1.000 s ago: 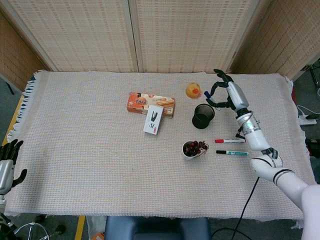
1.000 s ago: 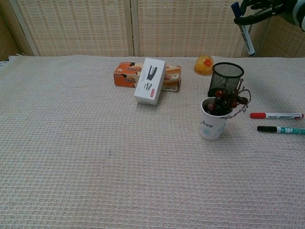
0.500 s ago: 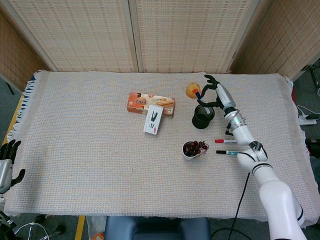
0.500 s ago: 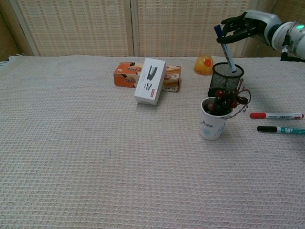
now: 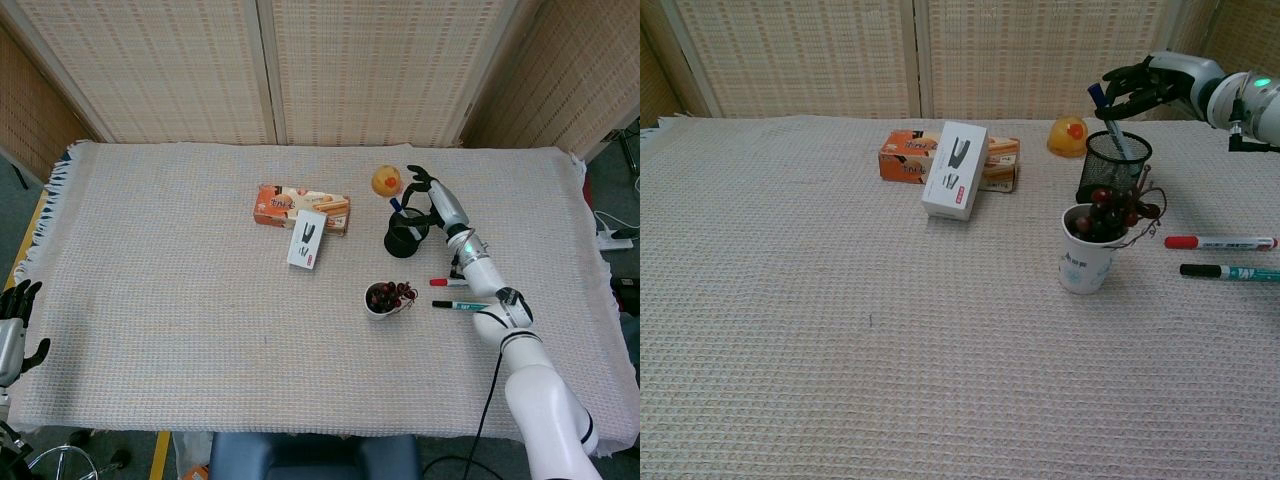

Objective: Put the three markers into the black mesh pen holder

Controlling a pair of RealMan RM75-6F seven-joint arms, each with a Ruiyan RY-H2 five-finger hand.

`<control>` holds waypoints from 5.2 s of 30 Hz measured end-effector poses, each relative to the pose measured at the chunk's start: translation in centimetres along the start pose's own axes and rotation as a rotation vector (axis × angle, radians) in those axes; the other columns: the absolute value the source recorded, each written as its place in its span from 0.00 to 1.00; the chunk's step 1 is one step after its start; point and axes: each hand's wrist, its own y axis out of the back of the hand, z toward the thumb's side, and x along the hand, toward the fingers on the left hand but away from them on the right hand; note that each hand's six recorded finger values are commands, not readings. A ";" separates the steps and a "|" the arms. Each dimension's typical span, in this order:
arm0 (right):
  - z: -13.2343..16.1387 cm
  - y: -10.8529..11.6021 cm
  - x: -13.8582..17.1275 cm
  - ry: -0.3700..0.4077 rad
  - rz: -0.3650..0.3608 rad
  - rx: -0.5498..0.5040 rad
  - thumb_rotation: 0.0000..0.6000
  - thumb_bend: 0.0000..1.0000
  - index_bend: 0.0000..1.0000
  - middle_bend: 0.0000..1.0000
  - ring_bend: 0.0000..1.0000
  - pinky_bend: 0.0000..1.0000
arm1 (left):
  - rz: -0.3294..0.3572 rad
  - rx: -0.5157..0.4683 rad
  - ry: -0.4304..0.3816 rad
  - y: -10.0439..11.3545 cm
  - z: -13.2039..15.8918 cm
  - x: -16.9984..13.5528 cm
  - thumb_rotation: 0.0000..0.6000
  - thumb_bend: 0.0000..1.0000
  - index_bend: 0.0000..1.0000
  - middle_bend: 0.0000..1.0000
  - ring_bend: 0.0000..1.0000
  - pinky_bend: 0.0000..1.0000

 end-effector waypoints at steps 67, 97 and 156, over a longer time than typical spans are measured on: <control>-8.4 -5.2 18.3 -0.131 0.152 0.943 1.00 0.34 0.42 0.06 0.03 0.00 | 0.009 -0.010 -0.046 0.6 1.3 -0.6 1.00 0.32 0.00 0.00 0.00 0.03; -7.1 -4.3 17.6 -0.120 0.091 0.866 1.00 0.35 0.63 0.06 0.05 0.00 | 0.011 -0.010 -0.050 0.6 1.4 -0.5 1.00 0.32 0.00 0.00 0.00 0.03; -2.1 -0.3 1.5 -0.033 0.064 -0.054 1.00 0.36 0.56 0.06 0.05 0.00 | 0.006 -0.002 -0.020 0.4 0.7 -0.2 1.00 0.32 0.00 0.00 0.00 0.03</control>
